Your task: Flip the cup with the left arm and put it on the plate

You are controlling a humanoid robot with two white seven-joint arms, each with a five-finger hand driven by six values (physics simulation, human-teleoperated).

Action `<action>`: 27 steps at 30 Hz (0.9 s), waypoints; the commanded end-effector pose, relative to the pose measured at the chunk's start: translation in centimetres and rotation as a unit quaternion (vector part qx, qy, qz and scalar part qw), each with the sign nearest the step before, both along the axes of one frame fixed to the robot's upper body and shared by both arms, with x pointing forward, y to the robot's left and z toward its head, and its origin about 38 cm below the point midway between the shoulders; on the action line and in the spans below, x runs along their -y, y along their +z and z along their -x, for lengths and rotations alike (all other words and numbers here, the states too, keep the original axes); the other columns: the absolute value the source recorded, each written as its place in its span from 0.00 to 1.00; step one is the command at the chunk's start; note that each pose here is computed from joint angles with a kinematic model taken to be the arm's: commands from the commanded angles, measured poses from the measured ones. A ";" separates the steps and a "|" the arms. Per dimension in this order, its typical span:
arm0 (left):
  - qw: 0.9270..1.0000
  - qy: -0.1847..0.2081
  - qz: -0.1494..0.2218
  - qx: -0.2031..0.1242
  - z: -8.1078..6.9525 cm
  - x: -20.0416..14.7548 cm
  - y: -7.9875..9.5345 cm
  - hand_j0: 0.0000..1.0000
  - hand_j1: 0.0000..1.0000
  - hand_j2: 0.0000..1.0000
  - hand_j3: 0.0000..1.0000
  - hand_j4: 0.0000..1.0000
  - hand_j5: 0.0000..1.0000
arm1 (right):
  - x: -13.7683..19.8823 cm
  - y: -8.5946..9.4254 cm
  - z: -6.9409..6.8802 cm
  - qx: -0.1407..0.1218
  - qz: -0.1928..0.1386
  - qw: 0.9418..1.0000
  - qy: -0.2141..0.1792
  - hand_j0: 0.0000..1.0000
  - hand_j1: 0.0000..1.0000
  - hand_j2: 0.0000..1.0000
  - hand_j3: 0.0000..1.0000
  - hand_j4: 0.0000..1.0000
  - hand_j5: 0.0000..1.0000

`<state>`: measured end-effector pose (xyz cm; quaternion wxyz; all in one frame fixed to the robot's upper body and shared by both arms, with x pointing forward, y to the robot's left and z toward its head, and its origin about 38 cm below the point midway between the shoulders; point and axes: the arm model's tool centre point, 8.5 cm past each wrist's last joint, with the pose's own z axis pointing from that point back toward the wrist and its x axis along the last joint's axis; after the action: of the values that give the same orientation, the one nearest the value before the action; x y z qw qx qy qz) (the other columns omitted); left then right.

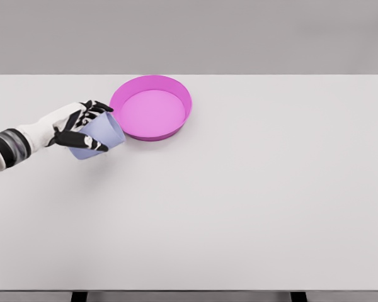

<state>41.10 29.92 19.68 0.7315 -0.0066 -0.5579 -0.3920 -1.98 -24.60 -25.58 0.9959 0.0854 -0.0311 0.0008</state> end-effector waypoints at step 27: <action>0.949 -0.004 0.262 0.176 -3.5 8.4 -2.7 0.36 0.36 0.36 0.36 0.36 0.36 | 0.0 0.0 0.0 0.000 0.000 1.000 0.000 1.00 1.00 1.00 1.00 1.00 1.00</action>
<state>44.62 22.13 17.62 0.5986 -0.1225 -0.7567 -0.2325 -1.98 -24.61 -25.58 0.9959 0.0853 -0.0311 0.0008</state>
